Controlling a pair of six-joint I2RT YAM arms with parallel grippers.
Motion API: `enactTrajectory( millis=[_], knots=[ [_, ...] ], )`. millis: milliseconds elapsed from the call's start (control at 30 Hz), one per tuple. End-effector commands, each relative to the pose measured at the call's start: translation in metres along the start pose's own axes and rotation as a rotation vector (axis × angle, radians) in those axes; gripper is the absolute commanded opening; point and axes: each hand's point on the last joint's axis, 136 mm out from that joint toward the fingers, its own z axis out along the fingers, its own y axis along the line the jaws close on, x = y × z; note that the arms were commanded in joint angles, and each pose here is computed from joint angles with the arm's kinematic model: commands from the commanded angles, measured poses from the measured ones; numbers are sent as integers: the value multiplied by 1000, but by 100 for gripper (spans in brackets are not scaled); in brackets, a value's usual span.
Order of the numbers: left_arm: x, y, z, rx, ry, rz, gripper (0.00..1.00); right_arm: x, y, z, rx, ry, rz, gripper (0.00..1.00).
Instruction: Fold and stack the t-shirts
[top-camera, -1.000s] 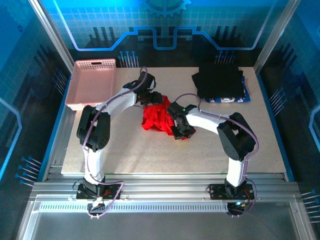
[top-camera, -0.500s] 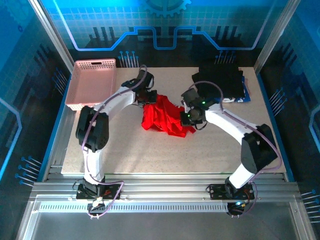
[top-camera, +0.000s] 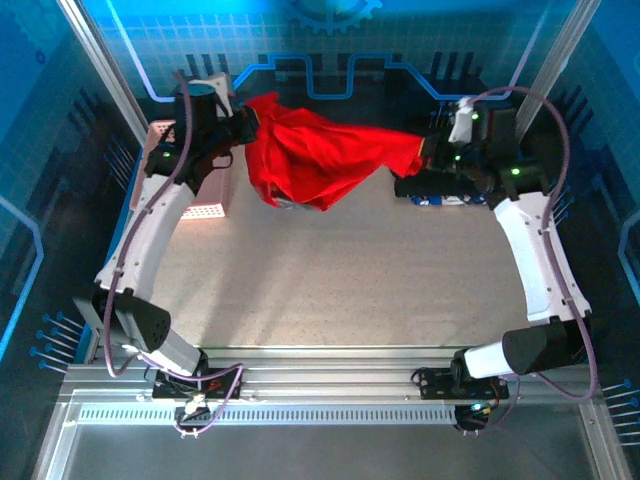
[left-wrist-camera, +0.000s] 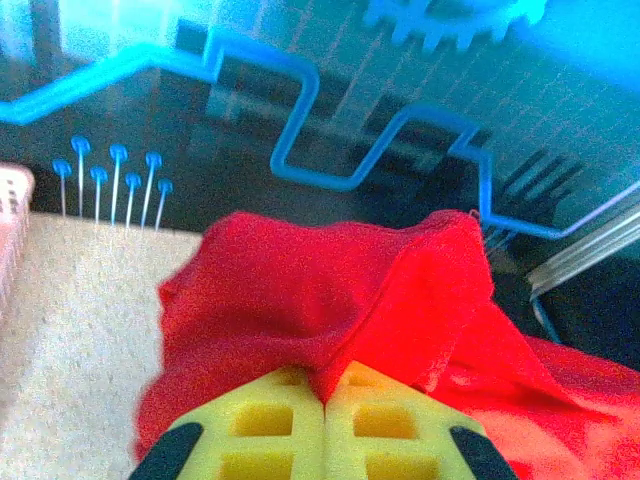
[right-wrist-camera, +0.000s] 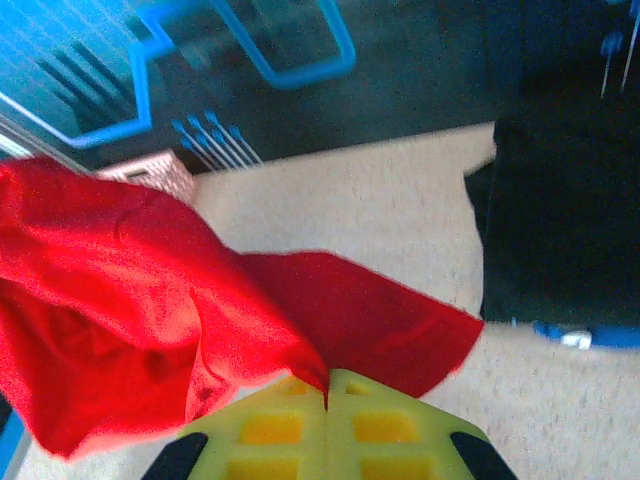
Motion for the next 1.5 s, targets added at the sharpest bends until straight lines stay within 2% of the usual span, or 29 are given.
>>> enactTrajectory(
  millis=[0,100,200,267,467,633,667,800,933,1100,1200,1300,1367,1400,1467],
  knots=[
    [-48,-11,-26,70,-150,19,0,-30,11,-28,-59,-75,-37,0],
    [-57,3,-42,63,-193,-29,0,-40,5,-44,-79,-110,-17,0],
    [-48,2,-54,138,-231,-44,0,-24,-12,-47,-61,-70,11,0],
    [-29,11,-52,148,-202,-78,0,-3,-32,-44,-16,-19,50,0],
    [48,23,-33,217,-24,-138,0,58,-86,-32,96,96,149,0],
    [113,34,-17,217,111,-165,0,107,-112,-15,130,238,193,0],
    [125,40,-14,201,134,-180,3,113,-115,-11,129,250,206,0],
    [148,59,-17,162,121,-268,5,136,-140,-4,217,293,263,0],
    [165,53,-25,205,146,-327,5,160,-169,-5,337,352,323,0],
    [181,63,-50,152,110,-346,5,186,-170,-3,314,367,379,0],
    [164,60,-57,140,67,-320,4,176,-161,0,251,322,361,12],
    [136,42,-50,191,53,-280,4,155,-159,0,244,283,317,36],
    [127,35,-43,213,62,-269,4,149,-169,-3,316,306,308,38],
    [124,32,-41,229,56,-270,4,147,-173,-5,337,316,312,43],
    [126,31,-40,246,58,-293,4,147,-168,-6,313,327,326,47]
  ],
)
